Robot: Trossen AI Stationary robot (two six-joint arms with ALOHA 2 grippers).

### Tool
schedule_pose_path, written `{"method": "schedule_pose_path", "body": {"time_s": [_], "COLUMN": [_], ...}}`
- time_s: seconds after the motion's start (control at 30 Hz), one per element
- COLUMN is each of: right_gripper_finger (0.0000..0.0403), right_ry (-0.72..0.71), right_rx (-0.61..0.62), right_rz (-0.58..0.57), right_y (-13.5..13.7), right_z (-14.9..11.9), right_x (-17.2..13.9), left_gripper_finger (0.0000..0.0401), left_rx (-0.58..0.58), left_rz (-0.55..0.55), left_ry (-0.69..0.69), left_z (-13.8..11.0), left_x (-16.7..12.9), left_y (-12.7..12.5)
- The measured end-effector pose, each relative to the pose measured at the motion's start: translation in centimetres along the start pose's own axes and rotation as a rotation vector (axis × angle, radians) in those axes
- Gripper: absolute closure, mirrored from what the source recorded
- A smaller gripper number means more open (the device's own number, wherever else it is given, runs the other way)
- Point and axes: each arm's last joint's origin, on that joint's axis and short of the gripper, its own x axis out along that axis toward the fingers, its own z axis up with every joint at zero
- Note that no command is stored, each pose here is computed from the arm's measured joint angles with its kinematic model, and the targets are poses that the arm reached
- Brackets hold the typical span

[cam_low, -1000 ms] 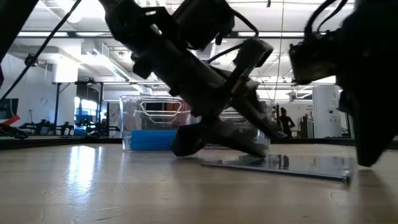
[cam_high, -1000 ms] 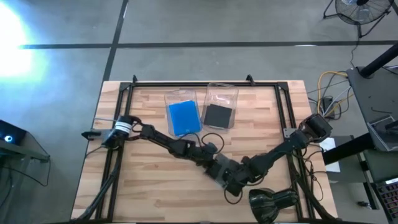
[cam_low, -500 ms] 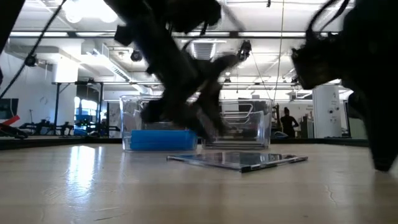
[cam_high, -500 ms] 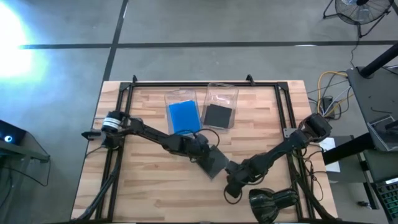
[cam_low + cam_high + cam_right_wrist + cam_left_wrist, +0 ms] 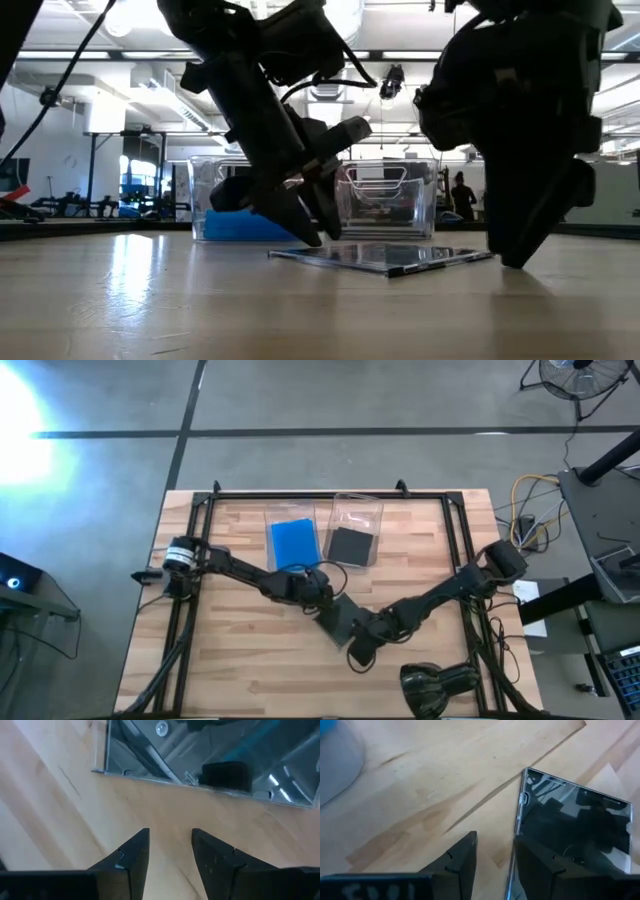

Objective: Pick & place jewel cases by type
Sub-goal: Put the black CD case into the right transparent bin

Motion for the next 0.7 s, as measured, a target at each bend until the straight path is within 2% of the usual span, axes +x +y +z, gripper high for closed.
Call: {"method": "schedule_pose_path", "body": {"time_s": [0.13,0.3,0.5,0.7], "right_gripper_finger": [0.0259,0.0259,0.0259,0.0259], "right_ry": [0.007,0.006,-0.012,0.002], "right_rx": [-0.017,-0.039,-0.101,-0.148], "right_rz": [-0.014,-0.016,-0.023,-0.026], "right_y": [-0.4,-0.5,-0.5,-0.6], "right_z": [0.6,0.9,1.0,0.9], "right_x": [0.6,0.6,0.6,0.7], "left_gripper_finger": [0.0286,0.0286,0.0286,0.0286], "left_rx": [0.004,0.000,0.012,0.014], "left_rz": [-0.022,-0.103,-0.210,-0.252], "left_ry": [0.027,0.104,0.145,0.151], "left_z": [-0.5,-0.7,-0.8,-0.7], "left_x": [0.0,0.0,0.1,-0.2], "left_y": [-0.3,-0.8,-1.5,-1.8]}}
